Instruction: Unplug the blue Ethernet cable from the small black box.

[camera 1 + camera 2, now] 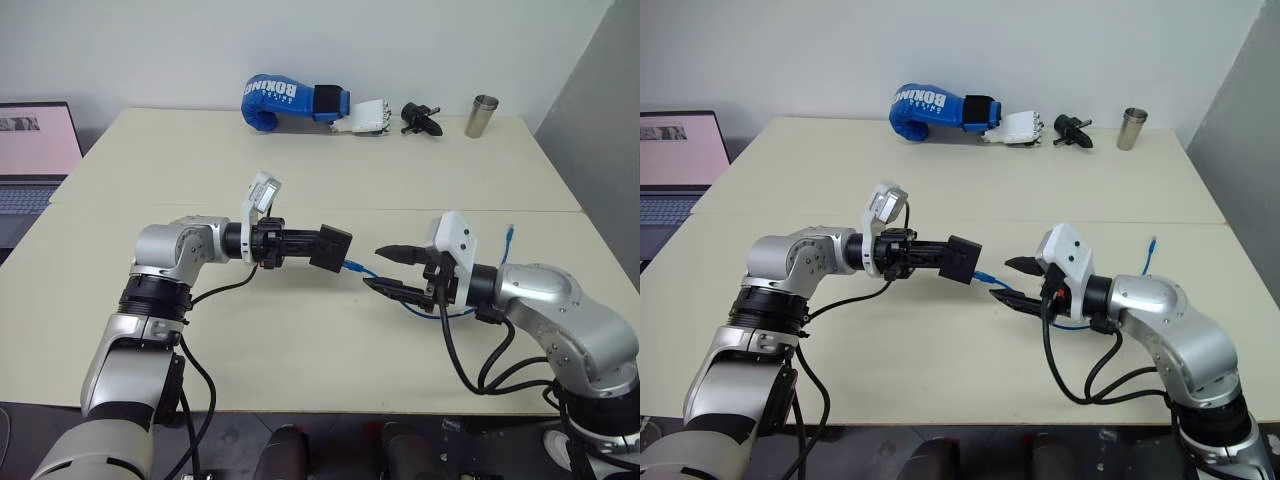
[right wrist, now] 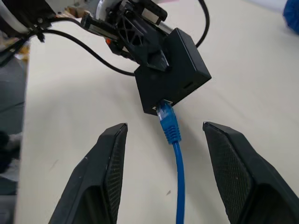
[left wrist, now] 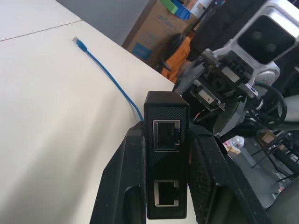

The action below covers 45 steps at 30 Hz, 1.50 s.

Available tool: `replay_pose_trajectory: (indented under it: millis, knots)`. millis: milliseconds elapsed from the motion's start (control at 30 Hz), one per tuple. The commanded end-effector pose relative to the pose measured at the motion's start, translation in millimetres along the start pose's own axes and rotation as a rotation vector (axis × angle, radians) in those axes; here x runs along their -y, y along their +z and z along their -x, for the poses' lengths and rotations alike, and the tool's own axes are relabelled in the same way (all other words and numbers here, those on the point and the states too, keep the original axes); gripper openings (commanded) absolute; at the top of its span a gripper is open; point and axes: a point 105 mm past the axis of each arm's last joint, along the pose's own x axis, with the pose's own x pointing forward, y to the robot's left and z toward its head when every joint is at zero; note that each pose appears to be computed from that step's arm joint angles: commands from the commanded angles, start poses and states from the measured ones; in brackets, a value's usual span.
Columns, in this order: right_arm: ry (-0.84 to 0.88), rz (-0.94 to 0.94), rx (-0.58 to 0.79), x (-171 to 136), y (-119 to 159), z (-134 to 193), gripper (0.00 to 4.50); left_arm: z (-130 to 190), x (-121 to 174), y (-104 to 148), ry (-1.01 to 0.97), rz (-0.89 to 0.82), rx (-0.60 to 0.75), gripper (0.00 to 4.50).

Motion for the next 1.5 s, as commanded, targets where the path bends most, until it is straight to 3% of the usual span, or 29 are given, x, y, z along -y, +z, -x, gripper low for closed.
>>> replay_pose_trajectory:
  millis: [33, 800, 1500]
  knots:
    - [0.04, -0.055, -0.005, 7.8, 9.9, 10.1, 2.74, -6.0, 8.9, 10.9, -0.04, -0.07, 0.014, 0.8]
    - [0.252, -0.161, -0.087, -6.2, 3.8, -22.0, 2.74, 4.5, 19.7, 9.4, -0.005, -0.141, 0.001, 0.8]
    - [0.267, -0.276, -0.133, 1.9, 3.7, -42.3, 2.74, 3.0, 26.4, 5.2, -0.025, -0.187, -0.06, 0.8]
